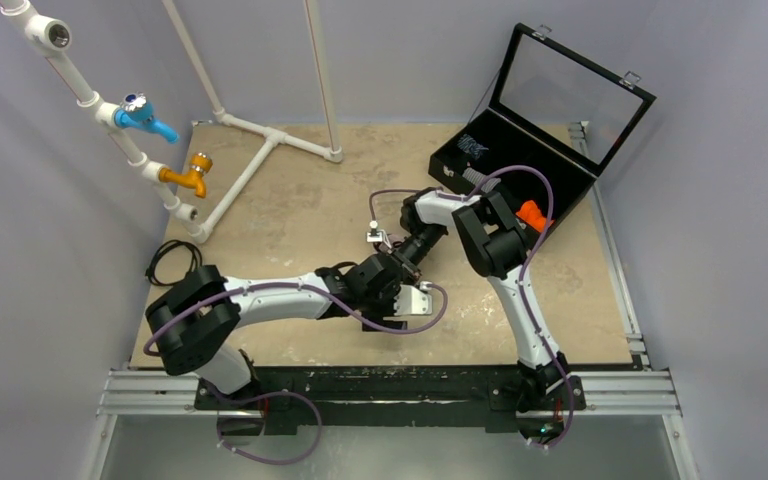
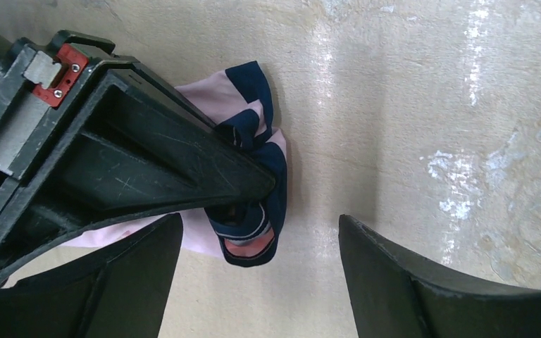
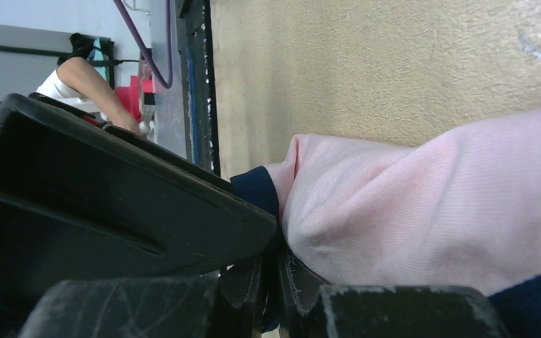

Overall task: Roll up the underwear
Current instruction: Roll the underwear to the center of the board.

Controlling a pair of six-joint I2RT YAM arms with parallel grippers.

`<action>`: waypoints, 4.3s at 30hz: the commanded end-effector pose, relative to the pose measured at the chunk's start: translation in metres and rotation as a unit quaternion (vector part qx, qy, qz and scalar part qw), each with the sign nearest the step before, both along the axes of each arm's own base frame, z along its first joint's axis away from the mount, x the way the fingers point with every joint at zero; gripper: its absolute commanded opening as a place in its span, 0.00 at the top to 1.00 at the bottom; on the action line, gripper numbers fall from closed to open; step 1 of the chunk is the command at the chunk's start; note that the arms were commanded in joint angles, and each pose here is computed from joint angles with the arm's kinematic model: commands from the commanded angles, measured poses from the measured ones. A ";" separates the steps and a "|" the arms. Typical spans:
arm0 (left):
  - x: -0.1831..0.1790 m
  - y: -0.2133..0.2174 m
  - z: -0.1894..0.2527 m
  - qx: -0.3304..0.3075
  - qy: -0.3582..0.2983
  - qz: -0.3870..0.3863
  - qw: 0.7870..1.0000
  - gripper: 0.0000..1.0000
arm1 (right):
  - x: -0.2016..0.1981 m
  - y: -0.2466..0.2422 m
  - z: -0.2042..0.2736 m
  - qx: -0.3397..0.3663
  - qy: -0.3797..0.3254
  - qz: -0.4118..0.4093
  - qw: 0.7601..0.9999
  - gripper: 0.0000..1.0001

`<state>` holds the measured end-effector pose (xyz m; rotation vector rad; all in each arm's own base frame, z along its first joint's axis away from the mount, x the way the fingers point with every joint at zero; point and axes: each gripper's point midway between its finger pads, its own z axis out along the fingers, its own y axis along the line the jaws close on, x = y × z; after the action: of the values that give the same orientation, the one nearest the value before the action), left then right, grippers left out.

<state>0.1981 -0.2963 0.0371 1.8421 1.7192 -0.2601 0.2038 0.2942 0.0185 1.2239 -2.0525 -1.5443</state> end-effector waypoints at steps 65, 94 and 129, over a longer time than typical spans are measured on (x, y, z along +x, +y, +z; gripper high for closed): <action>0.011 -0.016 -0.001 -0.056 0.405 0.096 0.908 1.00 | 0.110 -0.113 0.076 -0.033 -0.284 -0.226 0.931 0.60; 0.040 -0.013 0.002 -0.075 0.681 0.178 0.706 1.00 | 0.058 -0.031 0.077 -0.015 -0.609 -0.054 0.791 0.50; 0.039 -0.010 -0.002 -0.069 0.715 0.192 0.669 1.00 | 0.035 0.002 0.013 -0.039 -0.639 0.069 0.765 0.65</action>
<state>0.2316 -0.3040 0.0315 0.8939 2.8381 -1.9438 0.2314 0.2820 0.0241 2.6930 -2.4689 -0.4018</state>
